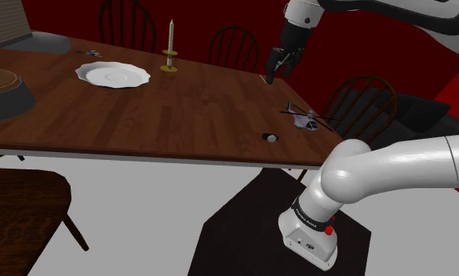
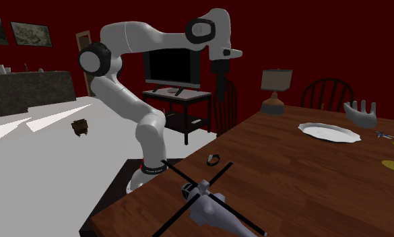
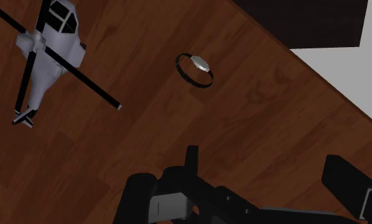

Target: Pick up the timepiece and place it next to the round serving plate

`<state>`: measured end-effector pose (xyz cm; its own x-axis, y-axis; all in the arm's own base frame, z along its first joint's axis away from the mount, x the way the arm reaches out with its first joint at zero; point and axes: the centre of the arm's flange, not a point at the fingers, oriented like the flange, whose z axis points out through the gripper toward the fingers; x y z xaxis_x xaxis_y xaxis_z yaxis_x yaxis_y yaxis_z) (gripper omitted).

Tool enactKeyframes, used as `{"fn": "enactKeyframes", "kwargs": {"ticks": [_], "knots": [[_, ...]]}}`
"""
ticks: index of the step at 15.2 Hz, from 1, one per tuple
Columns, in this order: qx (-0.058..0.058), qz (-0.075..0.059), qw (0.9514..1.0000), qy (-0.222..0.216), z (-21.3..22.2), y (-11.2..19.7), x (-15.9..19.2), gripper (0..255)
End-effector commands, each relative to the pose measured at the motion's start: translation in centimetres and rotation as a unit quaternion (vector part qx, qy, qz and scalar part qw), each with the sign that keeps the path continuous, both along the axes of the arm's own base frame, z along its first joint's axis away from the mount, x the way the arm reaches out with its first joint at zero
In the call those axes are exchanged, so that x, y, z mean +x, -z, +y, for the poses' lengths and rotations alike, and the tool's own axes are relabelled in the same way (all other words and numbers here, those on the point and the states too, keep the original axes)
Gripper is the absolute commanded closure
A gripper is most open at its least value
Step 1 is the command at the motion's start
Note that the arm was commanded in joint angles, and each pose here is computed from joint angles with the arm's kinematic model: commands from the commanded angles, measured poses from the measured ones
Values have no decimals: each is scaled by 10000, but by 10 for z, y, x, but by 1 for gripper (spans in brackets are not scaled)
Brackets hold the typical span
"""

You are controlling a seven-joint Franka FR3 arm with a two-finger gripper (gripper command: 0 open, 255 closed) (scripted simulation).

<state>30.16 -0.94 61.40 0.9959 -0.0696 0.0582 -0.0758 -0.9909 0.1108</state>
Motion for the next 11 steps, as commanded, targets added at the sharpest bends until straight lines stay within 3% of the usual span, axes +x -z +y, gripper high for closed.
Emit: {"fn": "enactKeyframes", "kwargs": {"ticks": [1,6,11], "knots": [[0,0,10000,0,0,0,0,0],[643,132,9961,590,-50,57,5,0],[1280,264,9844,1176,-93,120,2,0]]}}
